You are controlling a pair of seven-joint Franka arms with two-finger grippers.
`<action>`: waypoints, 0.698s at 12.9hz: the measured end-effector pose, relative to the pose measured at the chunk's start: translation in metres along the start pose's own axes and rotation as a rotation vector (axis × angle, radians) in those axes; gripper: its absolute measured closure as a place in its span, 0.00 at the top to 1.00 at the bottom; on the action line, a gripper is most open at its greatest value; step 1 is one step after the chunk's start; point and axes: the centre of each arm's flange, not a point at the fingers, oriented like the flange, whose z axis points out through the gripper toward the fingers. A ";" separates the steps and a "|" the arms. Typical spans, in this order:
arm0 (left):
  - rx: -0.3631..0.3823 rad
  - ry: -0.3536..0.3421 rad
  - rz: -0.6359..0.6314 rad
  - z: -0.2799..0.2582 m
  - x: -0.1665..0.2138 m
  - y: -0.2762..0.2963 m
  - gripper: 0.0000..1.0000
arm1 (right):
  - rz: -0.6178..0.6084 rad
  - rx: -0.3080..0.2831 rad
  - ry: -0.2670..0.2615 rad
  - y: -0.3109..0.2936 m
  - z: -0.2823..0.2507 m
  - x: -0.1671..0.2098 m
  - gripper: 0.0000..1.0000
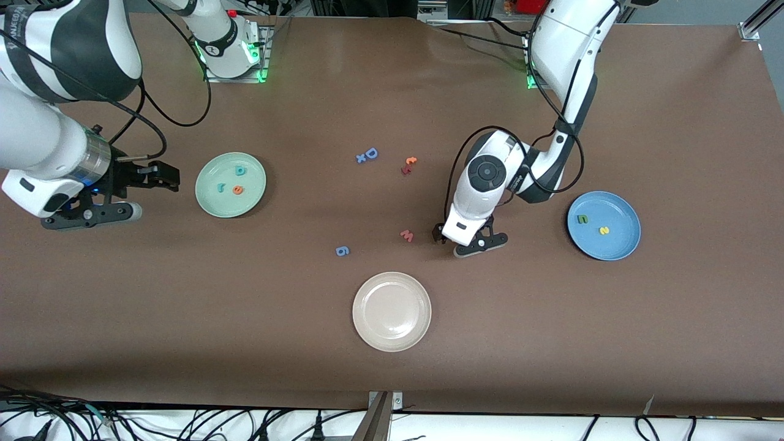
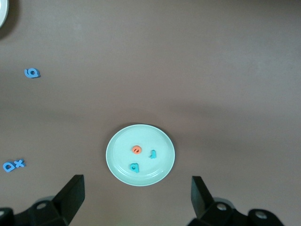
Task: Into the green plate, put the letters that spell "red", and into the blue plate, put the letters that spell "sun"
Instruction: 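Return the right arm to rest while the left gripper grasps the yellow u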
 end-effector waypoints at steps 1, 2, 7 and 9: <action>0.003 -0.002 -0.001 0.003 0.000 -0.001 1.00 | 0.002 0.000 0.005 0.001 -0.002 0.000 1.00; 0.006 -0.004 0.000 0.005 0.000 -0.001 1.00 | 0.002 -0.001 0.005 0.001 -0.002 0.000 1.00; 0.018 -0.010 0.010 0.020 -0.007 0.001 0.93 | 0.064 -0.011 0.005 0.033 -0.002 -0.001 1.00; 0.018 -0.005 0.007 0.025 -0.005 -0.001 0.89 | 0.095 -0.010 0.010 0.051 -0.002 -0.002 1.00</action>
